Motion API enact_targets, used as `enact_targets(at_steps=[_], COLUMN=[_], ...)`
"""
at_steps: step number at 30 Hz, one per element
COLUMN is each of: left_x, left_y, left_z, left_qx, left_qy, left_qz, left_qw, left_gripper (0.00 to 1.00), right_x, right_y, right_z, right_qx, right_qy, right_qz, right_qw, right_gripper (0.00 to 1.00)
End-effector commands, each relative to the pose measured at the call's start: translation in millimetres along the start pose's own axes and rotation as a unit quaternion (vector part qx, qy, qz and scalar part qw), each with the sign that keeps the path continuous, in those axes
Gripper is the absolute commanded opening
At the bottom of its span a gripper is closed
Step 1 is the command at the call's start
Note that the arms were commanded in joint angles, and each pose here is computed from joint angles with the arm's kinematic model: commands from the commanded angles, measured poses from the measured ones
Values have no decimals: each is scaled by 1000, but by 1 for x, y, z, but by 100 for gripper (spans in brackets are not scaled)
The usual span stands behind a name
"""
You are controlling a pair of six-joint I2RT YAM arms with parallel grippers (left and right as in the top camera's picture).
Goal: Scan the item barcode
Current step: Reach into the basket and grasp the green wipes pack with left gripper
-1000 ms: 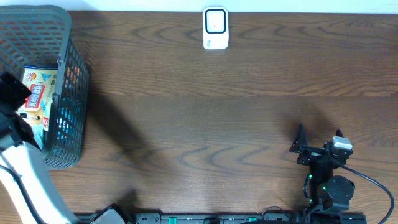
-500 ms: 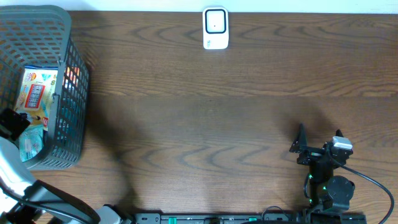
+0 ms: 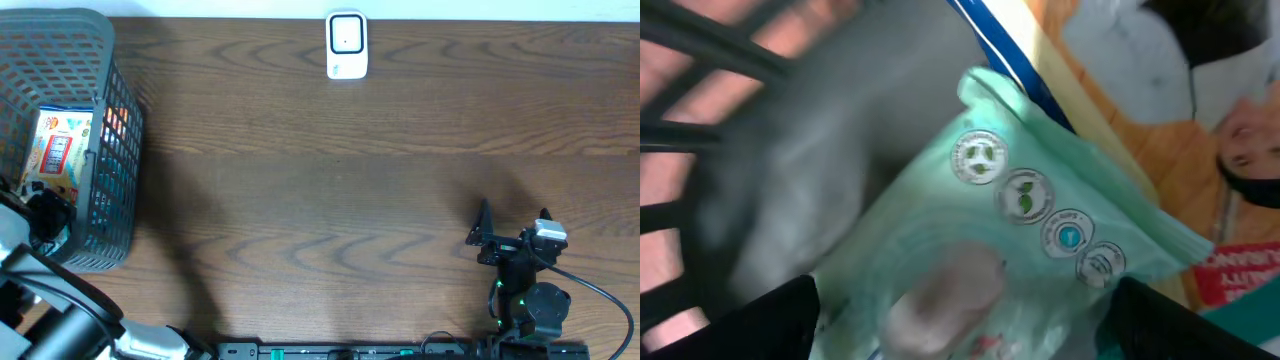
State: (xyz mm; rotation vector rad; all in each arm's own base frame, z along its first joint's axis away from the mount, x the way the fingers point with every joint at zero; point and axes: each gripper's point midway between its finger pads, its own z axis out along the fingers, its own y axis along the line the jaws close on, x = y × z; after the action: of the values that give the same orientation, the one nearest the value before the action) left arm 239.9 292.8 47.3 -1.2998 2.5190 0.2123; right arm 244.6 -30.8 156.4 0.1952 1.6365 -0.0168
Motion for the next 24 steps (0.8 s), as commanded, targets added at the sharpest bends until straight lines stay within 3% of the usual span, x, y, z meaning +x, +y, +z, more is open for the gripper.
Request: enact_targets(at_steps=[1, 7, 15, 24], left_x=[14, 28, 36, 22], left_y=[0, 0, -3, -4], left_z=[18, 37, 41, 26], left_qx=[5, 4, 11, 13], left_qy=[36, 69, 86, 60], left_qz=[-7, -7, -7, -10], left_qw=[999, 998, 996, 998], left_gripper=[93, 86, 41, 40], right_x=[2, 2, 2, 2], right_y=[-2, -2, -2, -2], right_z=[0, 0, 0, 0], right_qx=[4, 4, 4, 4], right_qy=[3, 3, 3, 3], right_qz=[-6, -6, -6, -6], right_qw=[1000, 1000, 1000, 1000], right_gripper=[99, 99, 99, 99])
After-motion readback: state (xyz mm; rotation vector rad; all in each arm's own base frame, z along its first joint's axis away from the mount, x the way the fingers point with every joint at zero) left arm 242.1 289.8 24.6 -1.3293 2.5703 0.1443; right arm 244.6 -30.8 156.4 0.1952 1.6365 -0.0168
